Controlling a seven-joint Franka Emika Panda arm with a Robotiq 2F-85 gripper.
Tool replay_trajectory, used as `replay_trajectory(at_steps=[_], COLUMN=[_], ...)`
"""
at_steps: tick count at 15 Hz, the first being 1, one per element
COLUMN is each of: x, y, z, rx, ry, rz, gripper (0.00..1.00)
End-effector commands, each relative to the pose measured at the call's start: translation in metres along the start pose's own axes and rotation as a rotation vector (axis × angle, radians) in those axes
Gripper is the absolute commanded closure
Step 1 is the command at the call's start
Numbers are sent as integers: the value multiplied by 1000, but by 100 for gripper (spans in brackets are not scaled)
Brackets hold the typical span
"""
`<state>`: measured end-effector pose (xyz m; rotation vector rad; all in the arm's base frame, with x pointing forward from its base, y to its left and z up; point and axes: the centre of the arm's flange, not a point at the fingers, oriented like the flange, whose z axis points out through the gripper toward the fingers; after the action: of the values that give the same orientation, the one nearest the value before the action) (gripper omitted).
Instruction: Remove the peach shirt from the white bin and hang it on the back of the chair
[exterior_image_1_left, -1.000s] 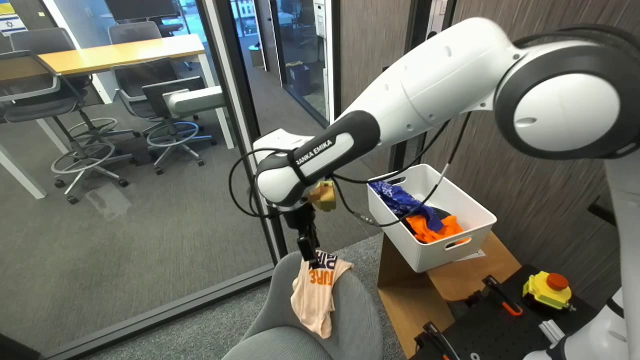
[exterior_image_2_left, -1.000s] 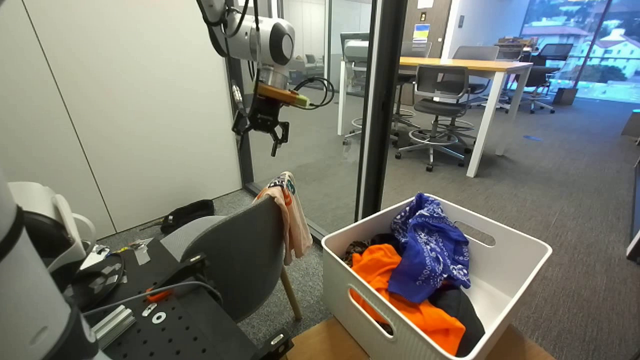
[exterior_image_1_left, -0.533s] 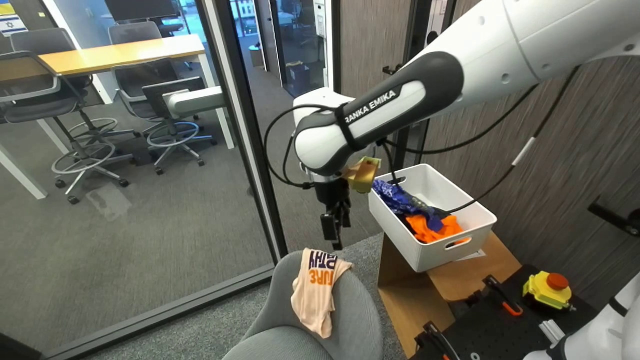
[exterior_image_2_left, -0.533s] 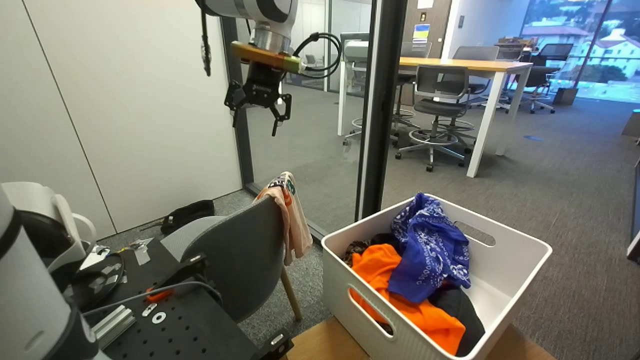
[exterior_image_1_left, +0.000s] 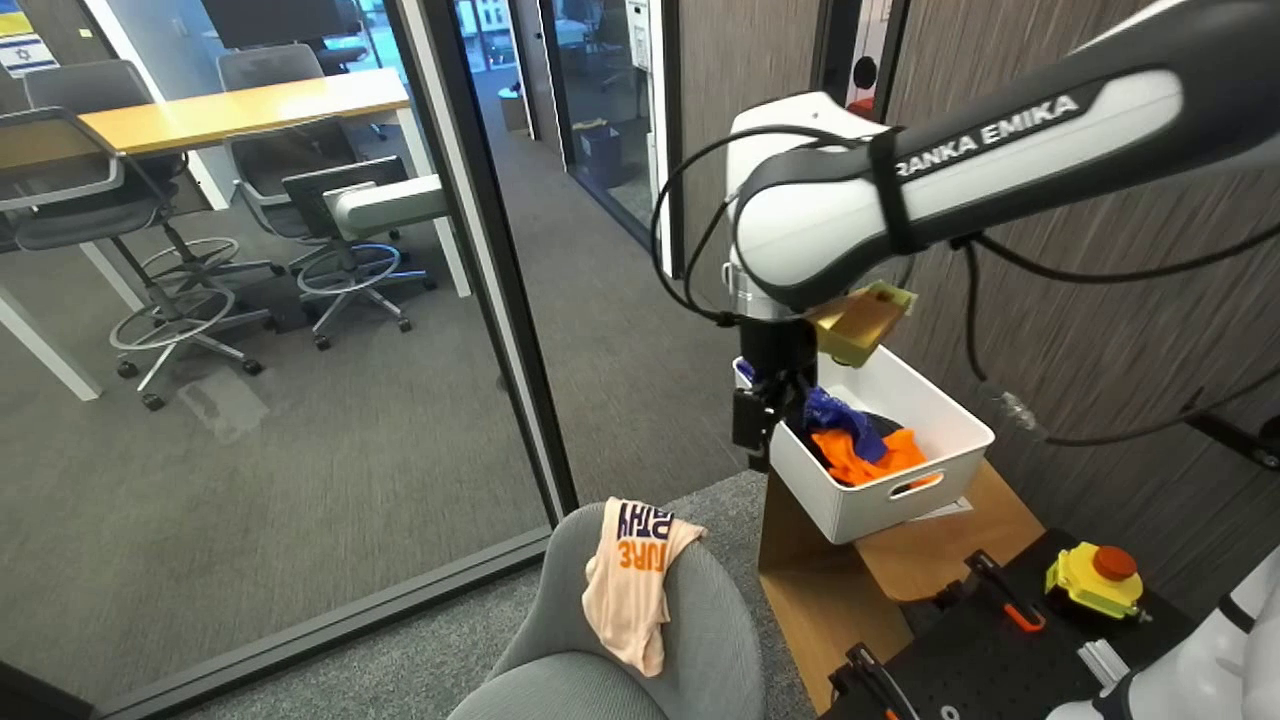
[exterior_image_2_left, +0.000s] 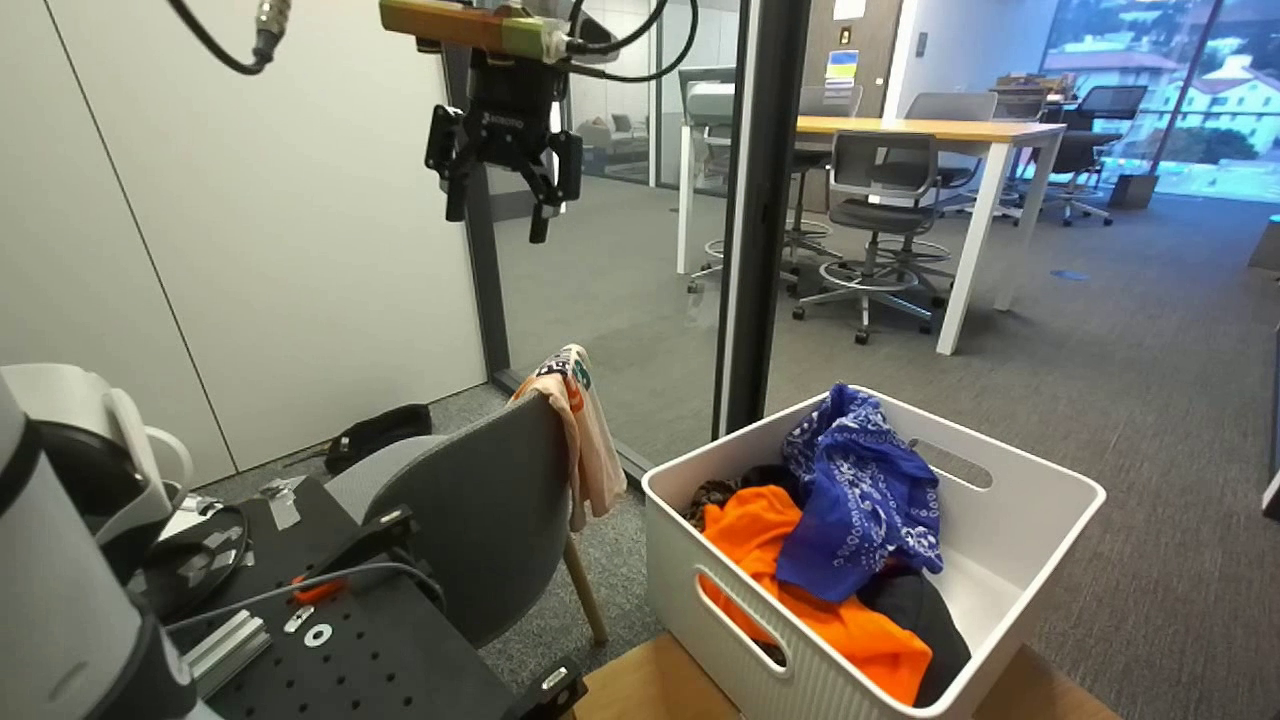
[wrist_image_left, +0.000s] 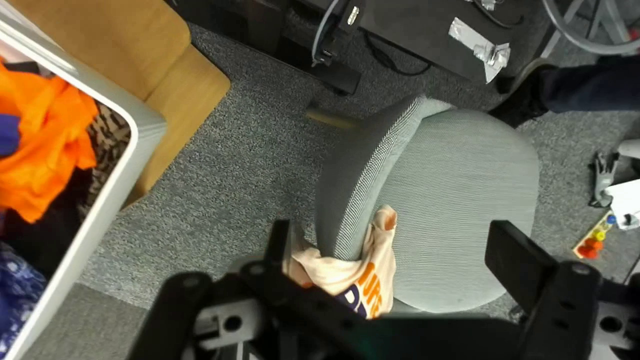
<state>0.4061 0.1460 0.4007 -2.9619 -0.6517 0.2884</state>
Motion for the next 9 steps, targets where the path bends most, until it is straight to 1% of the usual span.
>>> replay_trajectory(at_steps=[1, 4, 7, 9], x=[-88, -130, -157, -173], y=[7, 19, 28, 27], z=[-20, -26, -29, -31], rx=[-37, -42, -42, -47], ry=[100, 124, 142, 152], rz=[157, 218, 252, 268], gripper=[0, 0, 0, 0])
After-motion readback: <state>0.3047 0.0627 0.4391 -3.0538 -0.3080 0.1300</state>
